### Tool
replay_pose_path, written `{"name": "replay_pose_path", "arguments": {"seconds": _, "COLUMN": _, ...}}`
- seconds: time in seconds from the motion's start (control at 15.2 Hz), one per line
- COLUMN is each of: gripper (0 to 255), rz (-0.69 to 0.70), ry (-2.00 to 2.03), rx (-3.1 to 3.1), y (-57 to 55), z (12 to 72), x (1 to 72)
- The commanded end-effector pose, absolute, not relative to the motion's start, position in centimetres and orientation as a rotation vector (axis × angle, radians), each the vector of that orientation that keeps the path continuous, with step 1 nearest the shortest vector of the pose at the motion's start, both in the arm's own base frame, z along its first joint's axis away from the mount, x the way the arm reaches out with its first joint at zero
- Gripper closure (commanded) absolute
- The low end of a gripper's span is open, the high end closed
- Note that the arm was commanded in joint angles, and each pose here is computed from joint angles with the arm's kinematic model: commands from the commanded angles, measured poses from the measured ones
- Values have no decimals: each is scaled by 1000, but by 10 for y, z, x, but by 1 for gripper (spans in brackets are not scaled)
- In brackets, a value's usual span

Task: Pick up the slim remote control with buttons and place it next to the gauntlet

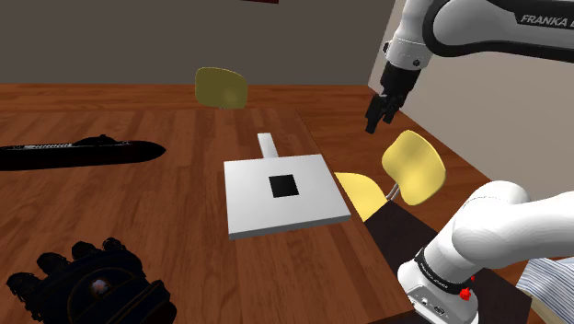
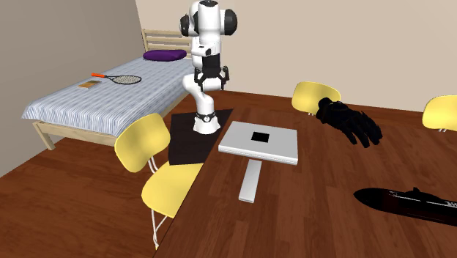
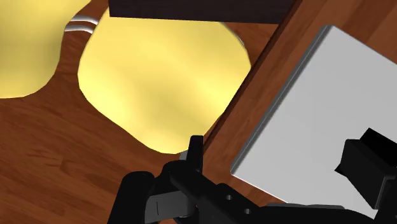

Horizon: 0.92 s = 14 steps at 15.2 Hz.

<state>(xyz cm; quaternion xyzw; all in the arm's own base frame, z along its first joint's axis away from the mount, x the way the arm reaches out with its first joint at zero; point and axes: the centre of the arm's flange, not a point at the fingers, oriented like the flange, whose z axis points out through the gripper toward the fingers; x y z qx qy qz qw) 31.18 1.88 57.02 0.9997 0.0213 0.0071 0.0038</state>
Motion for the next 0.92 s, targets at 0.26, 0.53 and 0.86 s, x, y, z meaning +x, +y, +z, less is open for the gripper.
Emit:
{"name": "replay_pose_path", "arguments": {"seconds": 0.26, "gripper": 0, "rz": 18, "ry": 2, "rx": 3138, "y": 38, "z": 544, "x": 354}}
{"name": "replay_pose_path", "arguments": {"seconds": 0.53, "gripper": 0, "rz": 14, "ry": -63, "rx": 3140, "y": 55, "z": 518, "x": 397}}
{"name": "replay_pose_path", "arguments": {"seconds": 0.86, "gripper": 0, "rz": 8, "ry": -144, "rx": 3142, "y": 74, "z": 485, "x": 451}}
